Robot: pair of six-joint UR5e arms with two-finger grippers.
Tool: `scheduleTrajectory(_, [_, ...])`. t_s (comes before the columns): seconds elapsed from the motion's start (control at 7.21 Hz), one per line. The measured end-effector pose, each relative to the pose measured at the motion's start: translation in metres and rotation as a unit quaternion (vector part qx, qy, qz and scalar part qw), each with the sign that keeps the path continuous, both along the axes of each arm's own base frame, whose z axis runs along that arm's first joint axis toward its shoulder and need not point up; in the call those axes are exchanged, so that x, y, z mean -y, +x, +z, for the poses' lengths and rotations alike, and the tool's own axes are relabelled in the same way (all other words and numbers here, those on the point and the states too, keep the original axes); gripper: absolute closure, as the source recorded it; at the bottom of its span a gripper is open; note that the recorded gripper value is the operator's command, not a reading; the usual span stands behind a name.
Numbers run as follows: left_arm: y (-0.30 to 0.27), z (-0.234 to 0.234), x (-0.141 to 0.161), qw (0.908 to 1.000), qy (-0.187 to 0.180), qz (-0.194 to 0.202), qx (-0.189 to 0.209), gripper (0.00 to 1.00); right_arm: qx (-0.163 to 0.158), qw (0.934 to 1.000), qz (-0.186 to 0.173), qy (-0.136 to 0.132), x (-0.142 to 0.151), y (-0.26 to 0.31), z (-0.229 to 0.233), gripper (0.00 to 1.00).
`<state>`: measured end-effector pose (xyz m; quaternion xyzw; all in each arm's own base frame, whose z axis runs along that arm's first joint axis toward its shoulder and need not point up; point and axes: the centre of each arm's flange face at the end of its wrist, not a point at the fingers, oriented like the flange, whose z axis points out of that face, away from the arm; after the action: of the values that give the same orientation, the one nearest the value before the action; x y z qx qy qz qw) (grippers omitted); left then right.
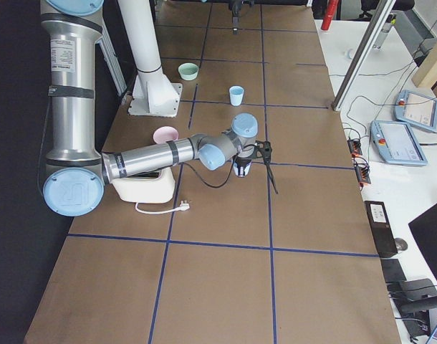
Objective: Stack blue cups with both arms
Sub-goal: 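Lift the cup with the right gripper and carry it over the centre cup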
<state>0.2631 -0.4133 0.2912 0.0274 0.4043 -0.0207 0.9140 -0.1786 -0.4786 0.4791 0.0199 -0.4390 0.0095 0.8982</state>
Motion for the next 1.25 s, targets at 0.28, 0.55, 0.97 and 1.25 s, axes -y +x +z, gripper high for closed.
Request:
scheduleTrajectory(0.28, [-0.005,0.013,0.002,0.9996,0.016,0.020,0.012,0.00,0.015,0.9996,0.014,-0.019,0.034,-0.032,-0.110,1.00])
scheduleTrajectory(0.55, [-0.031,0.047,0.021,0.9975,0.040,0.047,0.034,0.00,0.047,0.9973,0.027,-0.050,0.035,-0.093,-0.208,1.00])
scheduleTrajectory(0.97, [-0.088,0.121,0.069,0.9924,0.057,0.090,0.062,0.00,0.057,0.9958,0.042,-0.059,-0.001,-0.186,-0.285,1.00])
scheduleTrajectory(1.25, [-0.128,0.176,0.098,0.9888,0.060,0.120,0.067,0.00,0.054,0.9963,0.046,-0.049,-0.029,-0.237,-0.311,1.00])
